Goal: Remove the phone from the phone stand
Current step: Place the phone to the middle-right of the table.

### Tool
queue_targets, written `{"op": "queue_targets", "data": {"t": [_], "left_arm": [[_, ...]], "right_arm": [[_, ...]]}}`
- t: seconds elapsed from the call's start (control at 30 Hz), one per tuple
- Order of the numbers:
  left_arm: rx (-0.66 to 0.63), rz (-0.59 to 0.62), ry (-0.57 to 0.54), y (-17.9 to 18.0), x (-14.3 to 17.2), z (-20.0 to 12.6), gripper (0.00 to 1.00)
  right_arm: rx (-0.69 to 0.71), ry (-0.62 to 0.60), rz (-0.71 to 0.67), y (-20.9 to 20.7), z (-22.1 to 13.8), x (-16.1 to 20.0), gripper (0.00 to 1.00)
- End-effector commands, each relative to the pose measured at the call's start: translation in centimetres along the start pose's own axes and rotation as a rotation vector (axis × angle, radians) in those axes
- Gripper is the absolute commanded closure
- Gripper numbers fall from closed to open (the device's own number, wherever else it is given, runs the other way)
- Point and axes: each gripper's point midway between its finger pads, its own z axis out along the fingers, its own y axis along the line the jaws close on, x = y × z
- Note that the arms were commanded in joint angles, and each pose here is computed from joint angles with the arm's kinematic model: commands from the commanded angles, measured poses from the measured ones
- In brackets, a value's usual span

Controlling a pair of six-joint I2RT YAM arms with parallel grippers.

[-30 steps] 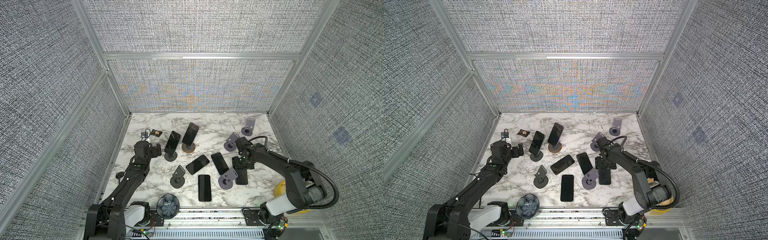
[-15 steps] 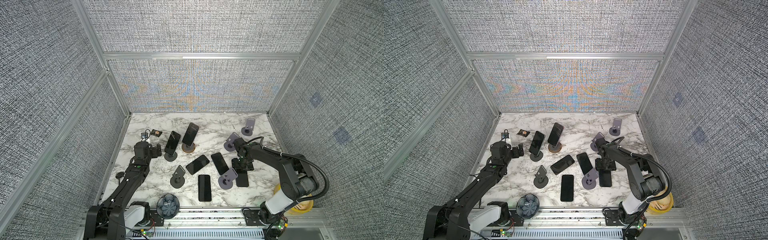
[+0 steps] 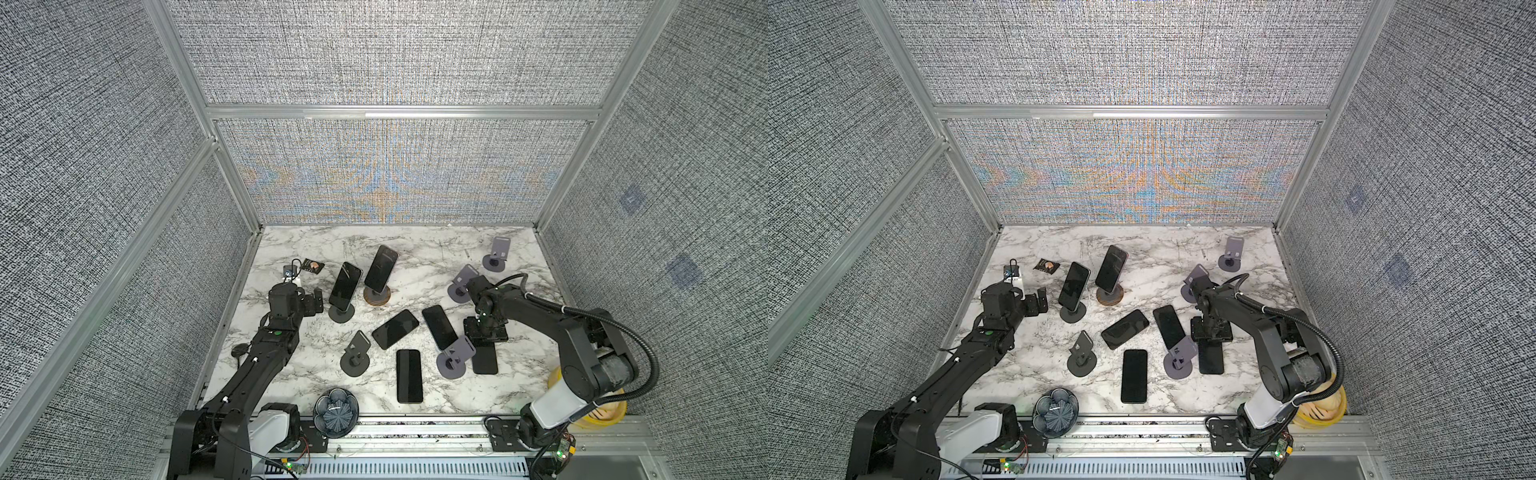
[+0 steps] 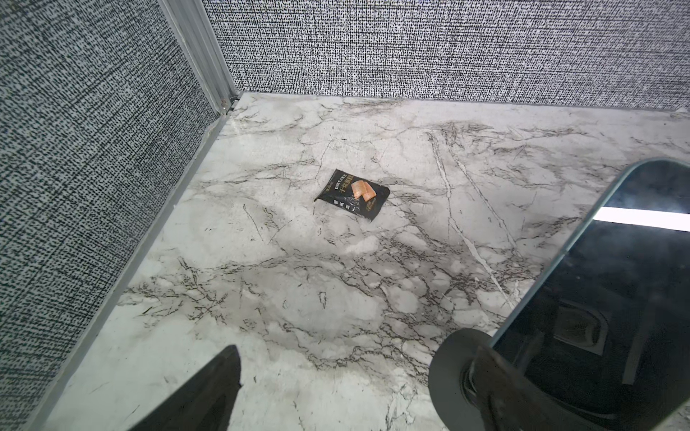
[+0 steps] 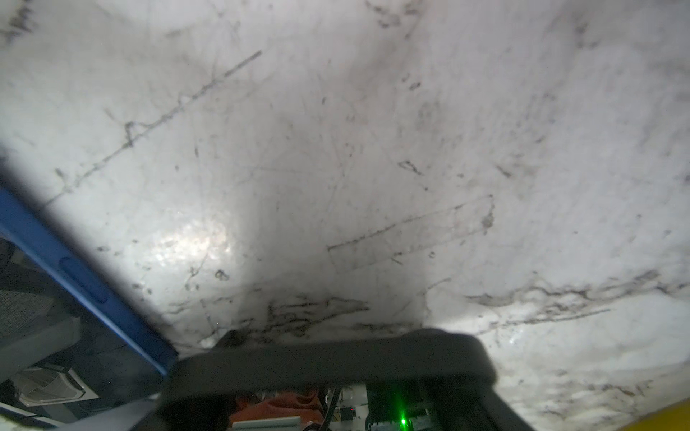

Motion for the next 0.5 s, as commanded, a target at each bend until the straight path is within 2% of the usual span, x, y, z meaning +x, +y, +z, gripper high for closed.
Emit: {"op": "queue_targets", "data": {"t": [0.0, 0.47], "left_arm": [[0.012, -0.002, -0.033, -0.20, -0.90, 0.01, 0.02], [0.018, 0.000, -0.026, -0.31, -0.85, 0.04, 0.02]], "right_arm": [[0.006, 0.000, 0.004, -0.15, -0.05, 0.17, 0.25], [0.001, 0.009, -0.002, 0.01, 0.11, 0.11, 0.22]]}}
